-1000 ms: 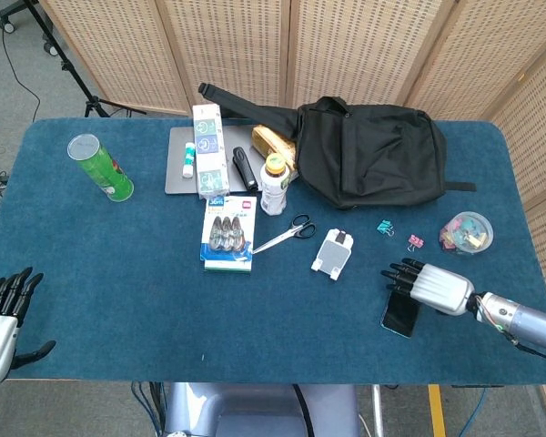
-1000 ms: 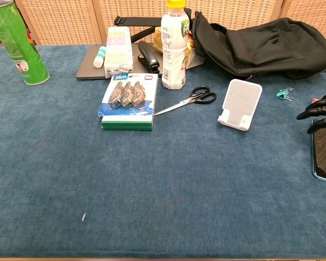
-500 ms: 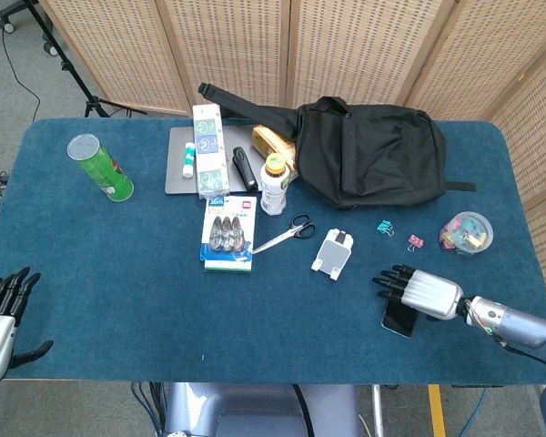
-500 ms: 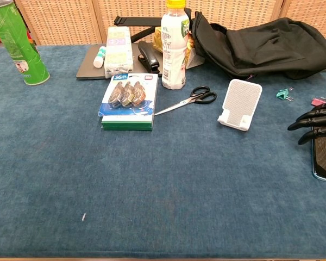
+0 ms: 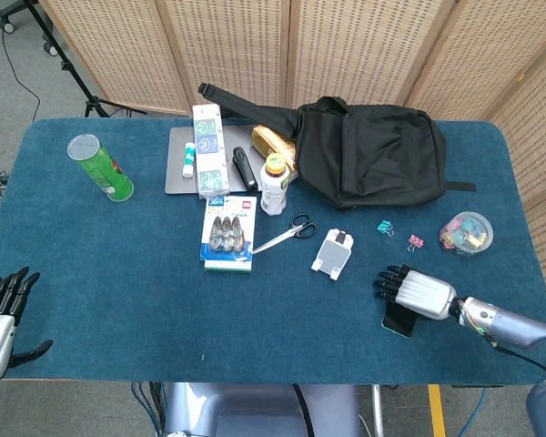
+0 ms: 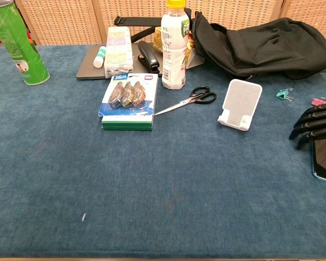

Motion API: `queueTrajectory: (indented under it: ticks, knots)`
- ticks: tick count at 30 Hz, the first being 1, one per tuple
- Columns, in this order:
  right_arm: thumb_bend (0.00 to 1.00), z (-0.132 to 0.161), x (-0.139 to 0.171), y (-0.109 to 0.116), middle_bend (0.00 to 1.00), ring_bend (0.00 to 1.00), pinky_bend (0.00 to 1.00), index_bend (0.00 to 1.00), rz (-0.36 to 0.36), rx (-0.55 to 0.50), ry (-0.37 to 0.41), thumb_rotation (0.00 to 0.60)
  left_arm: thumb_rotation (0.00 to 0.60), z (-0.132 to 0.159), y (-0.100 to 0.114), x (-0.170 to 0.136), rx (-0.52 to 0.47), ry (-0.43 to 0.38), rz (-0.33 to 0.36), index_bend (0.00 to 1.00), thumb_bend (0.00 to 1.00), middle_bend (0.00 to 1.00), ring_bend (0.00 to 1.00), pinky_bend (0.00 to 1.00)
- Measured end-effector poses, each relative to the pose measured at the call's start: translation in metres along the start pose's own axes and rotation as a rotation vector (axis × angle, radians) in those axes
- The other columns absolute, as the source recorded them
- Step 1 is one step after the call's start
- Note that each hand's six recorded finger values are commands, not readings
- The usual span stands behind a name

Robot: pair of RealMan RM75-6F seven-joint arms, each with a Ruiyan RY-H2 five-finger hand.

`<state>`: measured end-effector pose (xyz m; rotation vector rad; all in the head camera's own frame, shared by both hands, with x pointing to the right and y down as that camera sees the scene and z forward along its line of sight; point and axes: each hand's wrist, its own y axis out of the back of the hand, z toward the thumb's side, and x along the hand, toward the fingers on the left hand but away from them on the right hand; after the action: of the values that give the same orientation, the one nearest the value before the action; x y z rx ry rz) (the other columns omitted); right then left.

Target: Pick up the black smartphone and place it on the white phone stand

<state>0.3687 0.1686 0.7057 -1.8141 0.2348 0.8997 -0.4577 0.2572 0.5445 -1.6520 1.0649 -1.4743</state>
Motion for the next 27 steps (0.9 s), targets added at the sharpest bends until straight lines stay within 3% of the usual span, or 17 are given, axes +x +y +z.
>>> queueTrajectory:
  ticks: [6,14,27]
  knots:
    - [0.36,0.002,0.004,0.003,0.50,0.44,0.48,0.58,-0.050,-0.012,-0.015,0.600,0.600,-0.001,0.000,-0.001,-0.003,0.002,0.000,0.00,0.00,0.00,0.00,0.00]
    - [0.33,-0.003,0.019,0.013,0.50,0.44,0.48,0.58,-0.141,-0.025,-0.071,0.600,0.600,0.000,-0.001,-0.001,-0.005,-0.004,-0.005,0.00,0.00,0.00,0.00,0.00]
    - [0.31,-0.036,0.037,0.071,0.51,0.45,0.48,0.59,-0.349,0.158,-0.206,0.600,0.600,0.003,-0.001,-0.003,-0.002,-0.029,-0.013,0.00,0.00,0.00,0.00,0.00]
